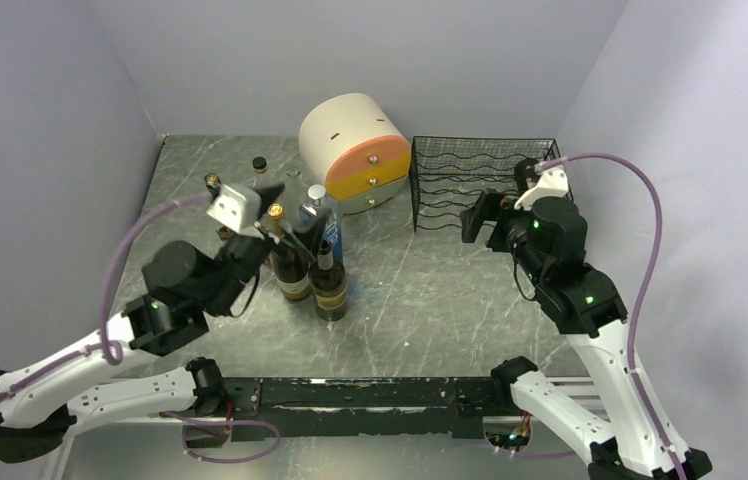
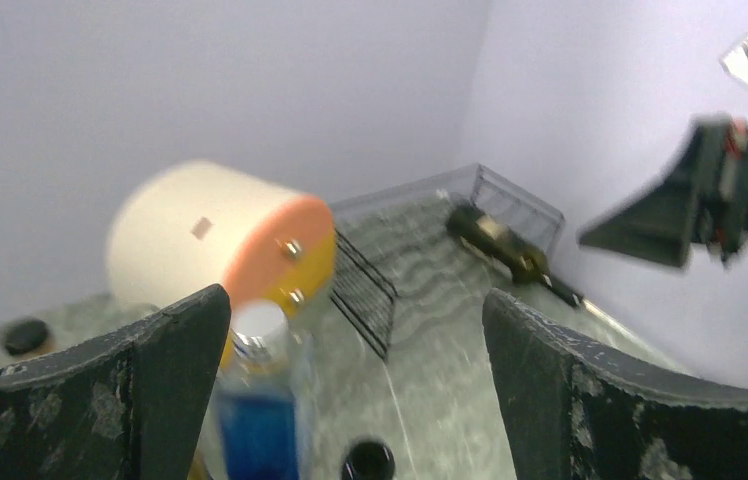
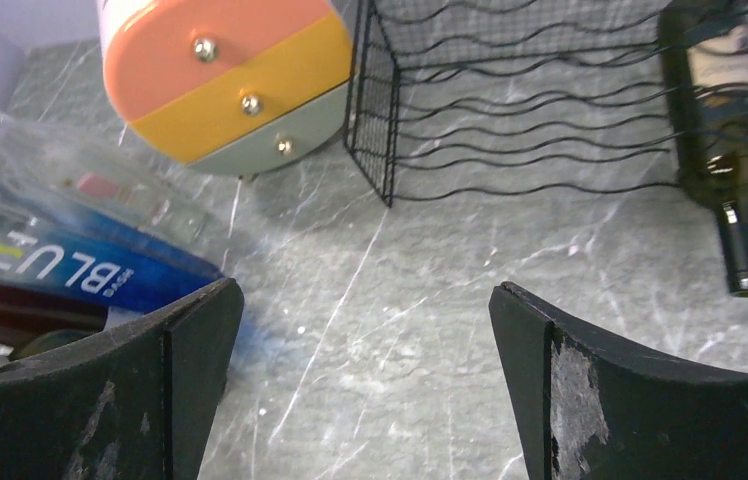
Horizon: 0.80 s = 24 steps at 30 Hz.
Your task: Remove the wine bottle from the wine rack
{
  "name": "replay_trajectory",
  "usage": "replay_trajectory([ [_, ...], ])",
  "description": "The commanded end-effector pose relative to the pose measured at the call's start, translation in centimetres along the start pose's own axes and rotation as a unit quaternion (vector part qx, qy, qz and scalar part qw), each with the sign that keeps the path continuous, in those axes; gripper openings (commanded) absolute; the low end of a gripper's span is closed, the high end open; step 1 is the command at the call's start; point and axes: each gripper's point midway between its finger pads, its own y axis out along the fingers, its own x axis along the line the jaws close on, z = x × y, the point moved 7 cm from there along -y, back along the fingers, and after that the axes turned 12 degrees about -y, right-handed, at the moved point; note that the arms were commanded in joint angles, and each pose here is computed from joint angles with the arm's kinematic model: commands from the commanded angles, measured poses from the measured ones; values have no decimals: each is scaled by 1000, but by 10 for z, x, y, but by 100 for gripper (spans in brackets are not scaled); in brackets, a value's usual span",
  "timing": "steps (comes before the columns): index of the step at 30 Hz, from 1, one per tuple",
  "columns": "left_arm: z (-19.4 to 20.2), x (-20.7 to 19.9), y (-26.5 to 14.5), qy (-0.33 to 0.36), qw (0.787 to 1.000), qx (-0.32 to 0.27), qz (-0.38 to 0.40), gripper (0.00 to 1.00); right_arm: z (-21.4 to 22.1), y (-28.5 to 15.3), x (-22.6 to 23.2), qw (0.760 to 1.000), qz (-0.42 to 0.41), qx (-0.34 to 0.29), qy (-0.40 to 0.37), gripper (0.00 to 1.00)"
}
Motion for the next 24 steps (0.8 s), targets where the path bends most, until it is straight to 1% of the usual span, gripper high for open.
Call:
replay_trajectory([
  [1, -58, 9, 18, 62, 992, -20, -104, 99, -34, -18, -16, 996, 59, -71, -18, 100],
  [4, -95, 14, 36, 90, 985, -44, -141, 99, -55, -29, -21, 992, 74, -100, -37, 100],
  [7, -118, 34, 49, 102, 979, -79, -158, 99, -78, -40, -24, 986, 84, -136, -43, 100],
  [11, -141, 77, 63, 90, 975, -78, -186, 99, -102, -54, -22, 980, 70, -179, -56, 100],
  [12, -148, 89, 61, 88, 973, -82, -199, 99, -107, -57, -21, 978, 66, -188, -59, 100],
  [14, -158, 96, 54, 94, 968, -102, -209, 99, -115, -60, -21, 976, 66, -200, -58, 100],
  [17, -172, 96, 31, 90, 957, -146, -234, 99, -126, -65, -21, 973, 66, -211, -59, 100],
  [19, -176, 93, 17, 86, 955, -165, -232, 99, -132, -67, -20, 972, 65, -218, -57, 100],
  [22, -174, 86, 4, 88, 959, -167, -209, 99, -140, -73, -20, 969, 62, -232, -55, 100],
  [24, -170, 86, -2, 88, 961, -159, -210, 99, -143, -76, -21, 967, 66, -240, -49, 100],
])
